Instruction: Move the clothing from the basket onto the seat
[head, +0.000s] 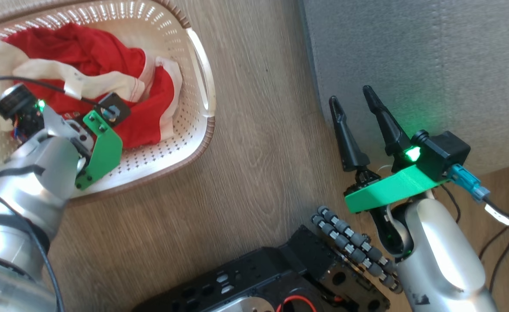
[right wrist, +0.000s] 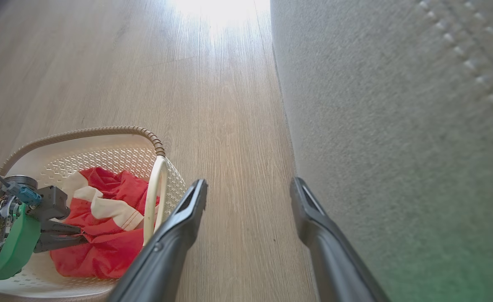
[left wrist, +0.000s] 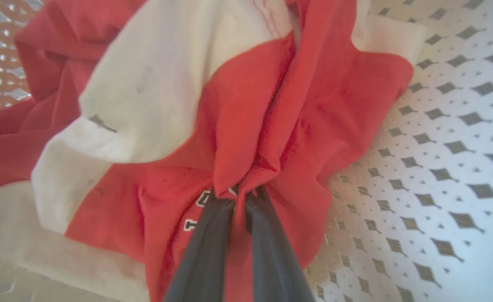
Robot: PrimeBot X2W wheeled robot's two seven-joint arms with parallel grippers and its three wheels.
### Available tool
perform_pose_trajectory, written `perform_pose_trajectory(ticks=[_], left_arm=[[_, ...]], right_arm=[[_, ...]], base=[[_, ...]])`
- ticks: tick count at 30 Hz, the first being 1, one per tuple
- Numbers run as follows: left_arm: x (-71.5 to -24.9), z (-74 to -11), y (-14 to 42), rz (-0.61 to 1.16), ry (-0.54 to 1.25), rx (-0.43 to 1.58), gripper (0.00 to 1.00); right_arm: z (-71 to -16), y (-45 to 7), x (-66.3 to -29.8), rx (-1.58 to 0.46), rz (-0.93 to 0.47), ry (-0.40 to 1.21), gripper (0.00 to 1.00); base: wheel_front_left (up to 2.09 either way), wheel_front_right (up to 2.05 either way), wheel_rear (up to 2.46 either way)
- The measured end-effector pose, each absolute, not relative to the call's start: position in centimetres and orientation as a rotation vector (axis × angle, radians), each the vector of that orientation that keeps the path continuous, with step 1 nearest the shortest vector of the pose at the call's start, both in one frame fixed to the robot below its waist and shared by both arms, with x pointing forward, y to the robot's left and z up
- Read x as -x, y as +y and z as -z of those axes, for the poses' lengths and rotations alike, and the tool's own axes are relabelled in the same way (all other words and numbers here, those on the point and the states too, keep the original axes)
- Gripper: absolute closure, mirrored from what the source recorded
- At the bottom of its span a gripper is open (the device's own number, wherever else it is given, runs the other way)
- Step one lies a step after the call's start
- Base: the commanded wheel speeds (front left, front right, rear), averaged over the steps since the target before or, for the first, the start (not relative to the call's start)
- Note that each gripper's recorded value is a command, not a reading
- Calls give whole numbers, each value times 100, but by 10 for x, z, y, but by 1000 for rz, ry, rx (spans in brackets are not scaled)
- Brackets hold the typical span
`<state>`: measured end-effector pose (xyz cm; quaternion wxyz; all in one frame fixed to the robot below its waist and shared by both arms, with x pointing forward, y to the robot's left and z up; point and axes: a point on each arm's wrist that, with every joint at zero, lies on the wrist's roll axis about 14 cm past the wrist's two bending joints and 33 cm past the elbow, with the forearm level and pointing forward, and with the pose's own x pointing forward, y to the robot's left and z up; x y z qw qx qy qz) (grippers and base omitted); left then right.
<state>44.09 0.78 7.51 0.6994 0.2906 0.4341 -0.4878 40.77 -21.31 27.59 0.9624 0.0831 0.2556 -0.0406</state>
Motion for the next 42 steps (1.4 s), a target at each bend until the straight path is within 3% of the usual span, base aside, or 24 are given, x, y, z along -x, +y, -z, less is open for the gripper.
perform_pose_trajectory(ticks=[10,21,29,42], left_arm=[[-420,-136,-3,1048,886,-507,100],[-438,-247,1,810,664,-370,100],[-458,-357,3,643,361,-219,100],[-440,-559,76,308,-206,32,100]], right_arm=[[-318,-223,-415,-101,80,423,0],[-379,-212,-403,-95,48,287,0],[-426,-192,-405,-100,-15,157,0],[-477,-150,-383,-114,-138,15,0]], base=[[0,0,0],[0,0,0],[0,0,0],[0,0,0]])
